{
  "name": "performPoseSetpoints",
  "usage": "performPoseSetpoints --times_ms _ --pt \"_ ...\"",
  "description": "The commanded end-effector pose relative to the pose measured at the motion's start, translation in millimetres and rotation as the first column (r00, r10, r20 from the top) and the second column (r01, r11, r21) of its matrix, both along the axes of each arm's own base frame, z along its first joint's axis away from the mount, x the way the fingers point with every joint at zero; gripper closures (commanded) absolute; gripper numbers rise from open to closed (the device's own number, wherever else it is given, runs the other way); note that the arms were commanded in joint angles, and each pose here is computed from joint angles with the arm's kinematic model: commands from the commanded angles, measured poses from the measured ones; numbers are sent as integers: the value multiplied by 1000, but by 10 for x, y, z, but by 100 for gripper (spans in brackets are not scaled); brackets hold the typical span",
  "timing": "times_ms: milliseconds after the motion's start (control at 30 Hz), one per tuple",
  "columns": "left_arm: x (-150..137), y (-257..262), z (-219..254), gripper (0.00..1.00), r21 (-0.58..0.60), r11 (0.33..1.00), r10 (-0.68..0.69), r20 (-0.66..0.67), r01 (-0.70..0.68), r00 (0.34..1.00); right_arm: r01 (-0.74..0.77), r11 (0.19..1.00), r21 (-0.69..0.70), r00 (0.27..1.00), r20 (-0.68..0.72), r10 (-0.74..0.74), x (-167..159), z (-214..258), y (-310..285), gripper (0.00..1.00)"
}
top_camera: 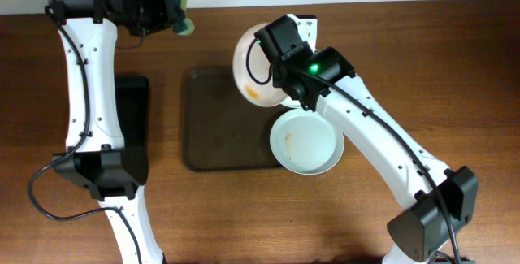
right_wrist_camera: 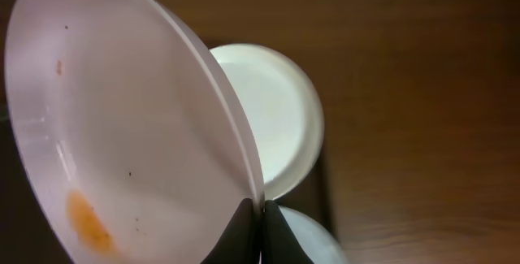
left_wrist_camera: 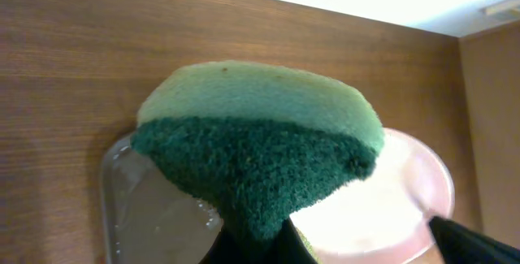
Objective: Clean dirty plates on tray and stack at the side
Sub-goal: 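Pull the sponge back left and carry the plate rightward with the right gripper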
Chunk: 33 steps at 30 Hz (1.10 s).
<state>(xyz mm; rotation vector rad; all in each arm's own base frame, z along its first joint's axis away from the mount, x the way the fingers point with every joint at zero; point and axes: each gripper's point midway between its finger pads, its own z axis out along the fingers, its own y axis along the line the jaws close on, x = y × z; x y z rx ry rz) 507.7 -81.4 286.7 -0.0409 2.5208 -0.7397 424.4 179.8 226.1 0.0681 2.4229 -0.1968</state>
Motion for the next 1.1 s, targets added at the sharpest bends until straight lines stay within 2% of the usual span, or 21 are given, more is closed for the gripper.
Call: performPoseSetpoints --times_ms 0,200,300,467,600,700,800,900,1067 --pt "43 -38 -80 99 35 999 -12 1 11 1000 60 983 -171 987 155 -34 -66 411 -94 96" --pt "66 -111 -197 99 46 999 -22 -21 23 1000 97 919 -383 960 278 15 -326 524 140 96" --pt "71 -96 -204 99 55 998 -17 -21 18 1000 145 854 -500 938 343 42 -468 497 218 96" --pt "71 -98 -207 99 56 998 -17 -21 18 1000 187 796 -576 913 401 76 -639 356 270 96" --pt "71 -99 -206 99 55 998 -17 -21 19 1000 190 796 -575 910 407 77 -646 361 281 96" --pt "70 -99 -208 99 55 998 -17 -22 19 1000 205 808 -553 902 427 64 -638 382 287 96" --pt "72 -98 -209 99 56 998 -17 -22 18 1000 159 849 -504 922 384 55 -623 329 295 96" --pt "71 -98 -210 99 56 998 -17 -22 18 1000 89 942 -322 962 272 2 -578 236 168 96" --pt "64 -150 -223 99 72 997 -23 -23 24 999 104 995 -2 992 66 -104 -508 244 -443 96"
